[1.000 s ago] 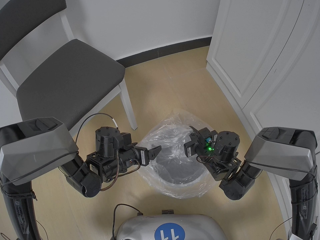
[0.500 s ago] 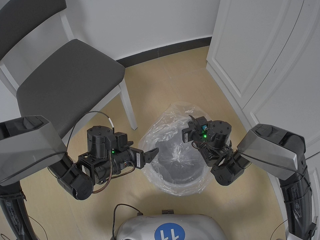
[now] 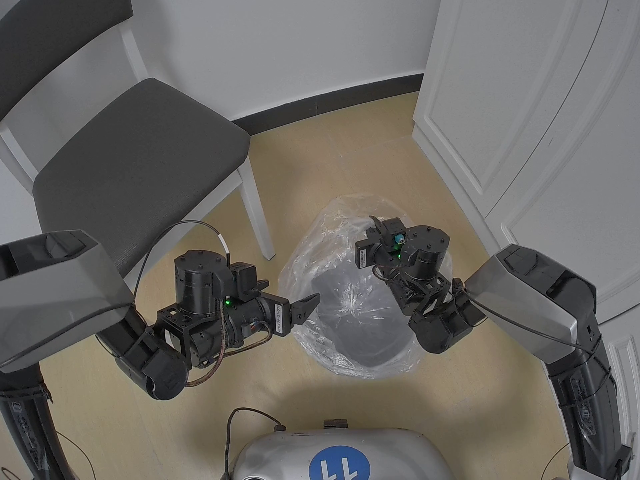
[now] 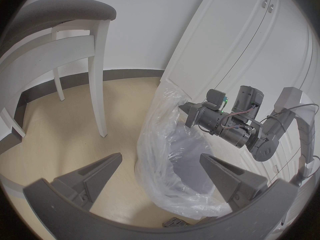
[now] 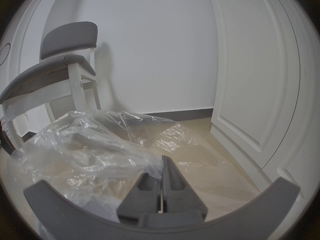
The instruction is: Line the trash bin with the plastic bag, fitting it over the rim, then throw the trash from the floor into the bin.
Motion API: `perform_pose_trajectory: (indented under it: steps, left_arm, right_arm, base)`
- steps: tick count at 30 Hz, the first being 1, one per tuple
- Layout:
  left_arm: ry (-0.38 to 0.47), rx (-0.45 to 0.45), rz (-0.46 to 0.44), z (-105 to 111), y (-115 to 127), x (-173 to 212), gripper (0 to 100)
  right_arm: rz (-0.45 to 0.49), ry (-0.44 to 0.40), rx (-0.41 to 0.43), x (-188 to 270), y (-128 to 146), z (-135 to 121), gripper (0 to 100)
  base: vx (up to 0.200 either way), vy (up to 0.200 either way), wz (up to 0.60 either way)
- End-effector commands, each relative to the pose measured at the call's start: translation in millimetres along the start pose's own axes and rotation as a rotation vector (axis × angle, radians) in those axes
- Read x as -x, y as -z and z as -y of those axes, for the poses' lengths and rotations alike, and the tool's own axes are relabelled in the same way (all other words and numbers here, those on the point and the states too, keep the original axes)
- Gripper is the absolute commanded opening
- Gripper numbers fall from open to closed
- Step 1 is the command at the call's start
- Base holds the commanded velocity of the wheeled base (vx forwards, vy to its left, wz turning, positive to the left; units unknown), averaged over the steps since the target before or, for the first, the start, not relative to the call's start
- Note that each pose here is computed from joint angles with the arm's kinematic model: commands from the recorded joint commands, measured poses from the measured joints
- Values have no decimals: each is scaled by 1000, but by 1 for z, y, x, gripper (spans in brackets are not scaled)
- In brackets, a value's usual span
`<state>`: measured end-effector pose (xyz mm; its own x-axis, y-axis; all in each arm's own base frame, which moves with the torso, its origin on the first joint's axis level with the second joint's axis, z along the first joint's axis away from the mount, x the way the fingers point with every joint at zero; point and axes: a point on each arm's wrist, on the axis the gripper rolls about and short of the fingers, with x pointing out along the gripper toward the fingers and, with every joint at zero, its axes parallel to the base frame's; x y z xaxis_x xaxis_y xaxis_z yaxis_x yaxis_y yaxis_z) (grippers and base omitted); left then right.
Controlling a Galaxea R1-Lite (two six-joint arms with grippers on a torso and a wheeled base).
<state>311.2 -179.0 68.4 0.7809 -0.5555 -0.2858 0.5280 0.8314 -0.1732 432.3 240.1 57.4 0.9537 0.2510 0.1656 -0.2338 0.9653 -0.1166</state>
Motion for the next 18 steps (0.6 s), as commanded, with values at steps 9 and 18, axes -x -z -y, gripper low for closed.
perform_pose_trajectory:
  steps: [9, 18]
  left_arm:
    - [6, -1, -3, 5, 4, -7, 100]
    - [-72, -7, 34, 4, -2, -11, 100]
  right_arm:
    - [-63, -21, 19, 43, -53, 17, 100]
    - [-143, -28, 12, 122, -112, 50, 100]
  base:
    - [0, 0, 0]
    - [0, 0, 0]
